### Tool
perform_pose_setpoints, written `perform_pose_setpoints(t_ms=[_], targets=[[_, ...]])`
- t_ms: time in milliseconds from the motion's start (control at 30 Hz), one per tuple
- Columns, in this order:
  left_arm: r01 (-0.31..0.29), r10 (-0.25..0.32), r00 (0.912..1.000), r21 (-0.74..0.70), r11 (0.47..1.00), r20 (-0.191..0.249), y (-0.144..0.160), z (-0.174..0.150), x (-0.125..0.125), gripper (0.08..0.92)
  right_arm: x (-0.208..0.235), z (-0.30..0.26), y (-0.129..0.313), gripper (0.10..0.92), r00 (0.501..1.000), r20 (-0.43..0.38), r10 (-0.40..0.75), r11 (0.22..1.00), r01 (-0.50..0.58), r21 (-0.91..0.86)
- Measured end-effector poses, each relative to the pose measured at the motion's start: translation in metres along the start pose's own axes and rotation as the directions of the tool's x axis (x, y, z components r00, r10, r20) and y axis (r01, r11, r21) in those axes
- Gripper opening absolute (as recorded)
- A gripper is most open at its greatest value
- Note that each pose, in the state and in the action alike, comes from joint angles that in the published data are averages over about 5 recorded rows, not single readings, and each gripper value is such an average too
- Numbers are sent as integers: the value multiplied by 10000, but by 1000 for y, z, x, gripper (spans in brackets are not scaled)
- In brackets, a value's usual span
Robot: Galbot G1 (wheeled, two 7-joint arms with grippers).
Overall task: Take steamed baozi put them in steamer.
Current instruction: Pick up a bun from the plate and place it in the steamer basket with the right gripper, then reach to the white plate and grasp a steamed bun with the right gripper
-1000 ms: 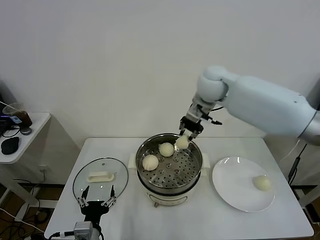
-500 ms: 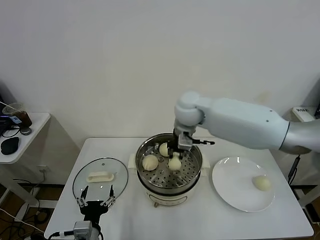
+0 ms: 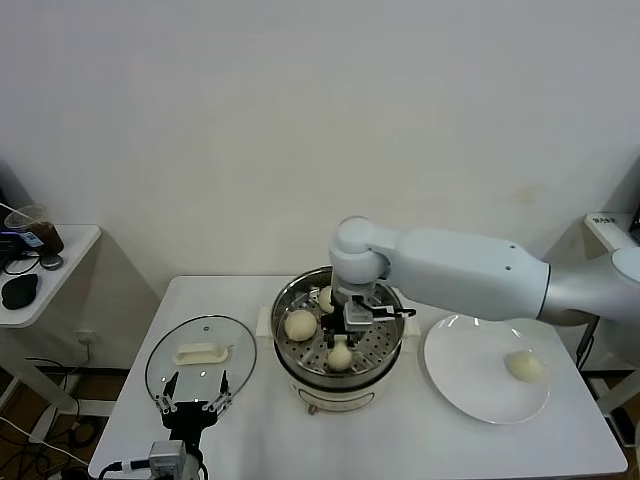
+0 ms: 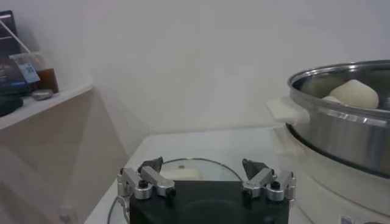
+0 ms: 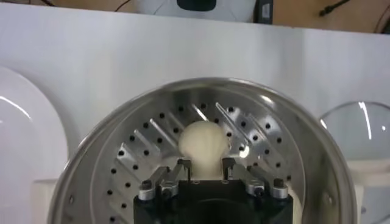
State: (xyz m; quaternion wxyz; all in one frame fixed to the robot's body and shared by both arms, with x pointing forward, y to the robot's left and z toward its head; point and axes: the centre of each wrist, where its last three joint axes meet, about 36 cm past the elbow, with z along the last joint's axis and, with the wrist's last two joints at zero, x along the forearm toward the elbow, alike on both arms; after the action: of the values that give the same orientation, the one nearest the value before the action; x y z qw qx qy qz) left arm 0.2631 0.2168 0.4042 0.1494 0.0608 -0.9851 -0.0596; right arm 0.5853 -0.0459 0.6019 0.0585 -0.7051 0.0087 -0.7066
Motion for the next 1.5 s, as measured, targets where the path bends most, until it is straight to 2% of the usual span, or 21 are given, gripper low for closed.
perform_pose_setpoints(t_ms=[500, 667, 833, 967, 1167, 1333, 1500], targets=[[-23, 23, 10000, 32, 10000, -5, -1, 0, 0, 823, 27, -2, 4, 789, 9988, -373, 327, 9982, -345, -485], [-23, 23, 10000, 12, 10000, -12, -1, 0, 2, 823, 60, 8, 19, 821, 9954, -706, 652, 9902, -733, -1190], [-43, 43, 10000, 23, 10000, 40, -1, -2, 2, 823, 95, 22, 57, 823, 9871, -883, 1333, 9364, -1546, -3151], [-79, 79, 9999, -3, 10000, 95, 0, -4, 2, 823, 118, 35, 102, 823, 9744, -1105, 1956, 8088, -2240, -5437], [-83, 83, 9999, -4, 10000, 100, 3, -6, 5, 823, 138, 53, 192, 823, 9618, -1780, 2081, 5093, -2619, -8198], [-72, 72, 10000, -71, 9999, 7, 6, -4, 6, 823, 122, 49, 273, 823, 9646, -1995, 1725, 2648, -2405, -9338], [-126, 123, 9997, -138, 9998, -190, 6, 1, 7, 823, 86, 33, 338, 823, 9734, -1949, 1208, 904, -2063, -9743]])
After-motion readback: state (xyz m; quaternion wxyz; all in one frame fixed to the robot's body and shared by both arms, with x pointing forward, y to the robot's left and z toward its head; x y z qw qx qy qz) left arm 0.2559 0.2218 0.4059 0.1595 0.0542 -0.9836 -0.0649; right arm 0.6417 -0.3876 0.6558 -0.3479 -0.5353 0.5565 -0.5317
